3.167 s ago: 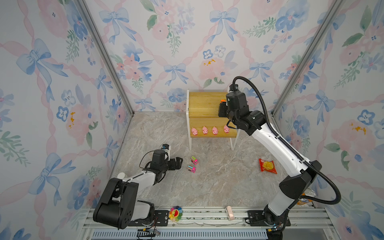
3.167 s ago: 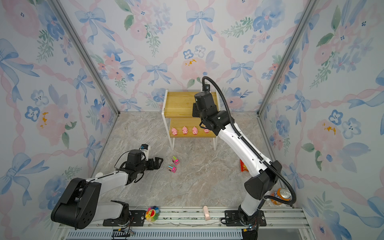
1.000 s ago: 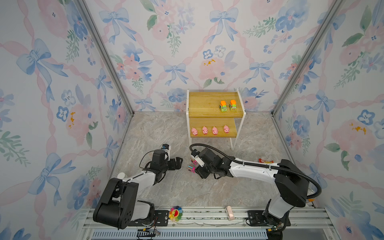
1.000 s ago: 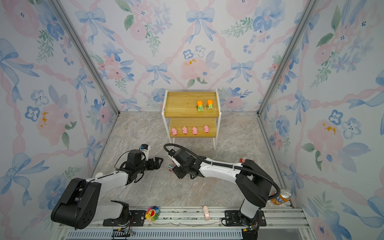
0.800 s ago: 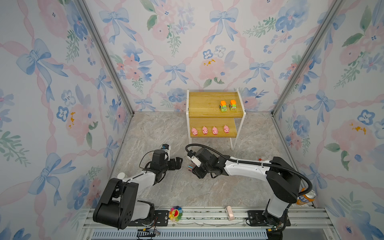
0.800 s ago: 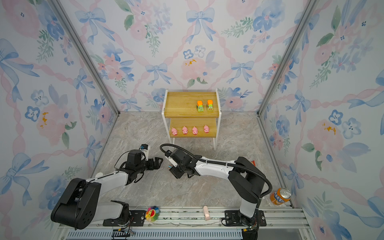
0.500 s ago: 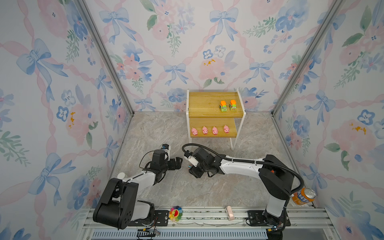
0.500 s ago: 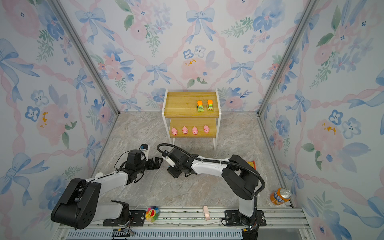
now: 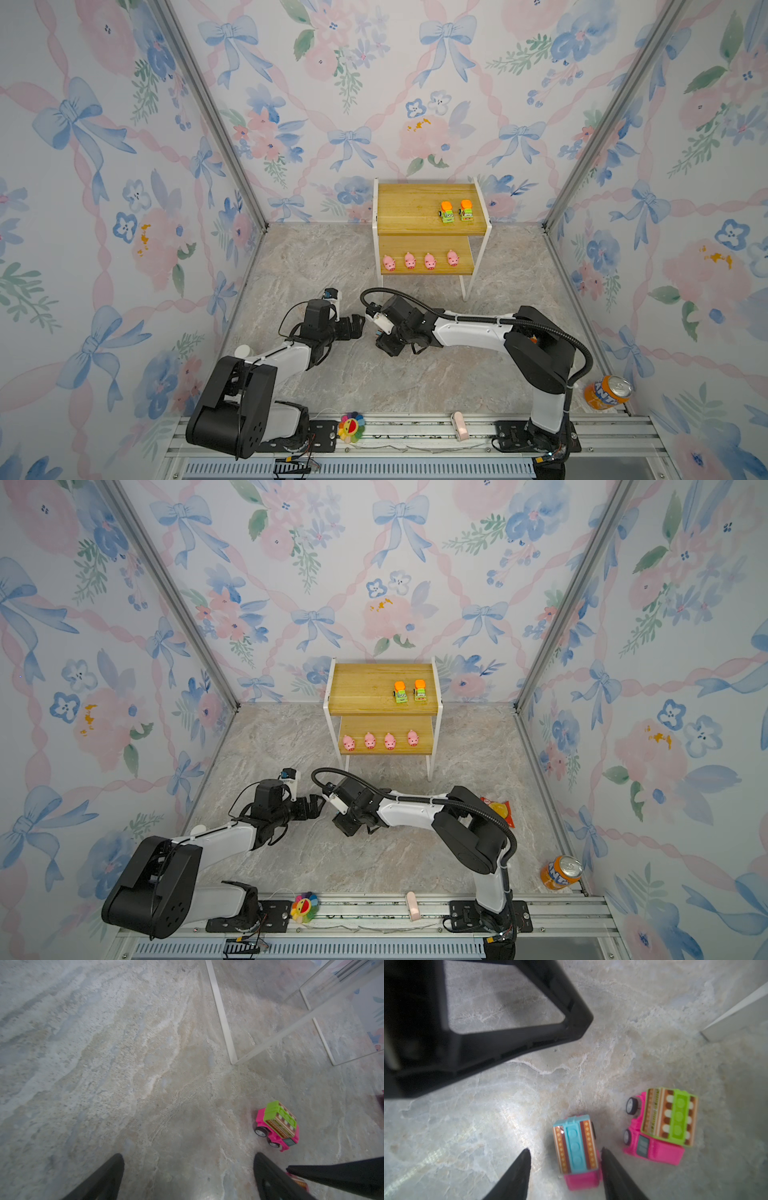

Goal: Place and organize the plastic toys onto the shelf
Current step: 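Lower the right gripper onto the pink truck with blue top and close it, then lift the pink truck with the right gripper up to the upper shelf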

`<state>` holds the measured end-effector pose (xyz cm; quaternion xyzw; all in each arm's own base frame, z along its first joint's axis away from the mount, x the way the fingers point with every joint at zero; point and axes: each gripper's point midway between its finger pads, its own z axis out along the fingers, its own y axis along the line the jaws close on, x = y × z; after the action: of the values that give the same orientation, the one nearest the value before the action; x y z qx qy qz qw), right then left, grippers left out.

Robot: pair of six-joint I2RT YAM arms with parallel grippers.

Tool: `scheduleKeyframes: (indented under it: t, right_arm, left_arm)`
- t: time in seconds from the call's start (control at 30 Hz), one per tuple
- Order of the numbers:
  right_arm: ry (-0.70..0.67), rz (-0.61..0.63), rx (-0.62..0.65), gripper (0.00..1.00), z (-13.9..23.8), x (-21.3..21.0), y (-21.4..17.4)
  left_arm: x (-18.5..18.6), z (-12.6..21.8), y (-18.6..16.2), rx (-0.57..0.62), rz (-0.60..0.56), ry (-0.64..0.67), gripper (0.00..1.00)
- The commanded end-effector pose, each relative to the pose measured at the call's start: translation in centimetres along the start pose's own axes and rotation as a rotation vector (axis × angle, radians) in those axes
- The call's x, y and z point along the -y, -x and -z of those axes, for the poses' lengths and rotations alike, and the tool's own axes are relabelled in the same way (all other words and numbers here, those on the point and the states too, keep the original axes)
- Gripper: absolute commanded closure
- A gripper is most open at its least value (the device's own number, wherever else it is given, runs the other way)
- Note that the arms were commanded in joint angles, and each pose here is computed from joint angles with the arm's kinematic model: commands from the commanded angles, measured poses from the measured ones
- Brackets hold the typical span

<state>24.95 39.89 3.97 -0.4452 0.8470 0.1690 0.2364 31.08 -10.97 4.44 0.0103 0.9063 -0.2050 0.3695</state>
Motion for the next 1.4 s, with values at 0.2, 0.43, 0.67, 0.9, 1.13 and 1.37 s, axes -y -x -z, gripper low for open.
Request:
scheduleKeyframes:
  t: [0.2, 0.43, 0.67, 0.9, 1.13, 1.37]
  right_arm:
    - [0.002, -0.018, 0.03, 0.54, -0.3, 0.5, 1.2]
    - [-0.002, -0.027, 0.027, 0.7, 0.0, 0.6, 1.2]
    - [0.005, -0.054, 0.013, 0.78, 1.0, 0.7, 1.2]
    - [0.043, -0.069, 0.01, 0.81, 5.6, -0.3, 3.3]
    - [0.049, -0.071, 0.065, 0.84, 15.1, -1.2, 9.2]
    - [-0.073, -0.11, 0.239, 0.85, 25.4, 1.3, 15.5]
  left_arm:
    - [0.1, 0.1, -0.1, 0.006, -0.016, 0.001, 0.02]
    - [0.1, 0.1, -0.1, 0.007, -0.016, 0.0, 0.02]
    - [0.1, 0.1, -0.1, 0.006, -0.016, -0.001, 0.02]
    - [0.2, 0.0, -0.2, 0.001, -0.016, -0.005, 0.02]
    - [0.3, 0.0, -0.2, -0.001, -0.018, -0.01, 0.02]
    - [0.2, -0.1, -0.2, -0.003, -0.019, -0.009, 0.02]
